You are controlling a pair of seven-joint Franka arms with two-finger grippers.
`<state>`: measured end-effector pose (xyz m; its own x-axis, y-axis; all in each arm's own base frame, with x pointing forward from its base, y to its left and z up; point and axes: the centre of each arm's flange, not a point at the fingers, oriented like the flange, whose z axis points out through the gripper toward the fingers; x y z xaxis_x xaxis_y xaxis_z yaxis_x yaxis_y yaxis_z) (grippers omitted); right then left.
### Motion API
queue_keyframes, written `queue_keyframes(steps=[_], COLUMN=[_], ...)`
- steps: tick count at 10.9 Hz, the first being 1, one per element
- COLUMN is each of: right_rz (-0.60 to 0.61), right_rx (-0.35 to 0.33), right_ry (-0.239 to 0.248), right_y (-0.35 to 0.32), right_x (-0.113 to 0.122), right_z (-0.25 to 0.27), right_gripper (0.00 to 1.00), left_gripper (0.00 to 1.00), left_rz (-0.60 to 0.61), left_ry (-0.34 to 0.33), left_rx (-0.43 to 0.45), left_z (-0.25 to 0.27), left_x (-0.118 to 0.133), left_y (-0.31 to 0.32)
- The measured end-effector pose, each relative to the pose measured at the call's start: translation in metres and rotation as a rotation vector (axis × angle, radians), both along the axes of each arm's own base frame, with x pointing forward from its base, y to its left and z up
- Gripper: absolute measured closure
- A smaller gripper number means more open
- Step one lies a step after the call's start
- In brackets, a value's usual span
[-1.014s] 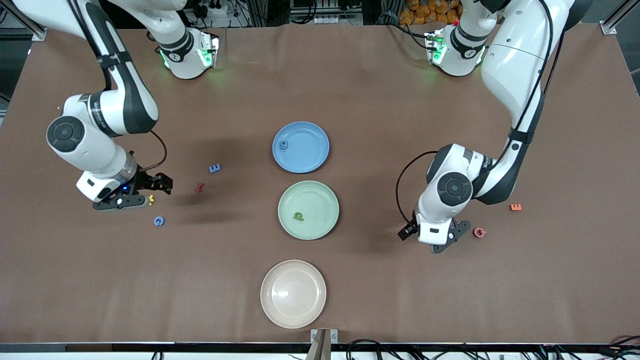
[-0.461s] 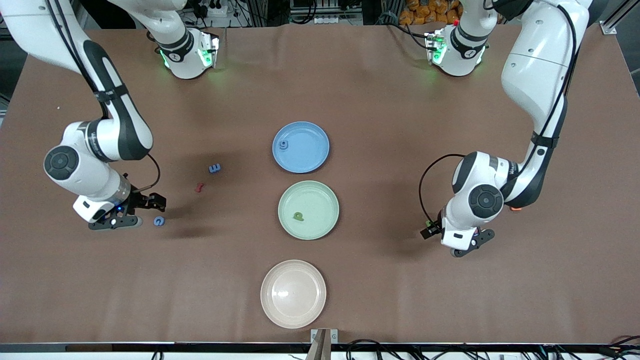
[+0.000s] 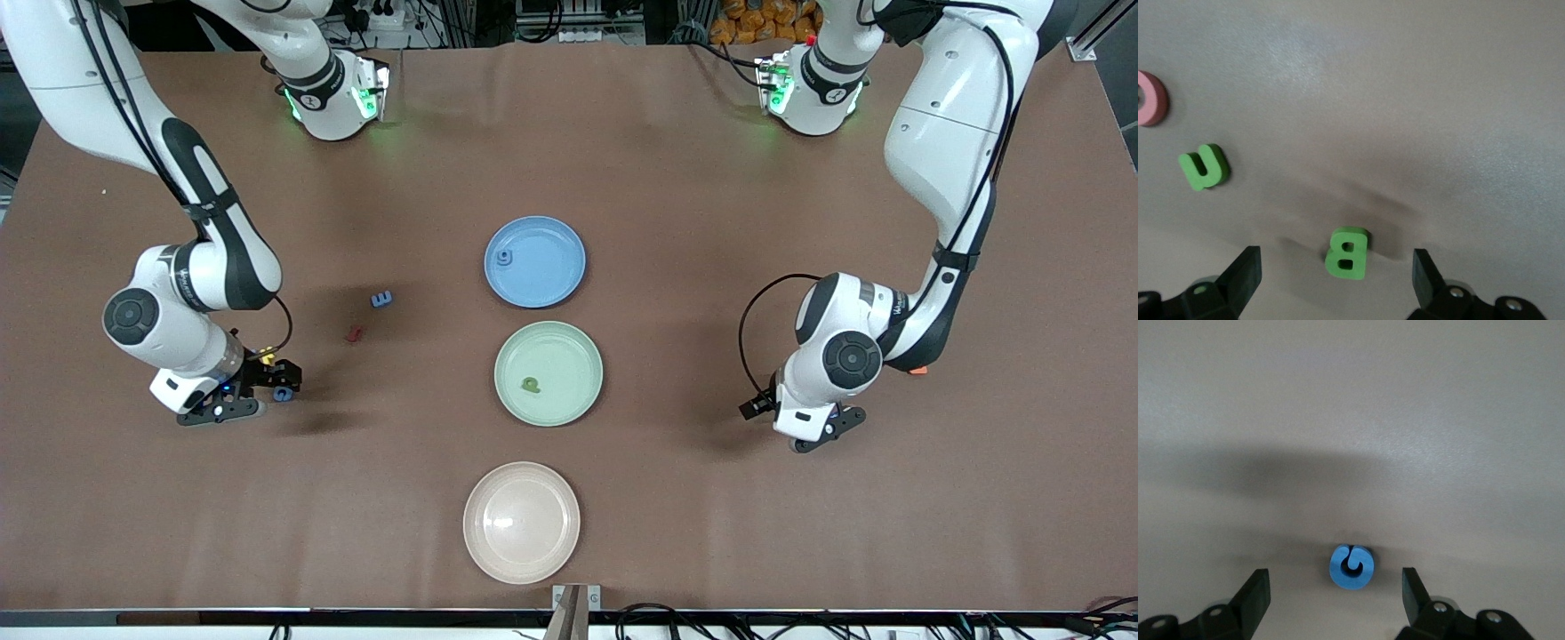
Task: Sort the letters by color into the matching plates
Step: 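Grasp the blue G with the right gripper while the left gripper grasps B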
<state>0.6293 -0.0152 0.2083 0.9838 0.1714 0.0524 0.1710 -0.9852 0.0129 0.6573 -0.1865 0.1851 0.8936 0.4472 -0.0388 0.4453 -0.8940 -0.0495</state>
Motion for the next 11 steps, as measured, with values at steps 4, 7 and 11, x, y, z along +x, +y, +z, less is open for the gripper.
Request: queue_keyframes(steps=[4,7,11], right_rz=[0.046,0.055,0.07], right_rx=[0.003,0.002,-0.009], right_ry=[0.02,0.022,0.012], right_y=[0.002,0.001,-0.01], right_x=[-0.003,-0.003,-0.003], right_z=[-0.017,-0.022,-0.025], right_gripper=[0.25,0.28,0.31], left_gripper=[0.0,0.34,0.71], left_rz=[-0.007,-0.004,0.009], left_ry=[0.012,0.0,-0.009], left_rx=[-0.005,-0.016,-0.019], left_z=[-0.014,-0.012,-0.003], left_x=[-0.004,-0.002,0.001], left_y=[-0.005,-0.008,-0.005])
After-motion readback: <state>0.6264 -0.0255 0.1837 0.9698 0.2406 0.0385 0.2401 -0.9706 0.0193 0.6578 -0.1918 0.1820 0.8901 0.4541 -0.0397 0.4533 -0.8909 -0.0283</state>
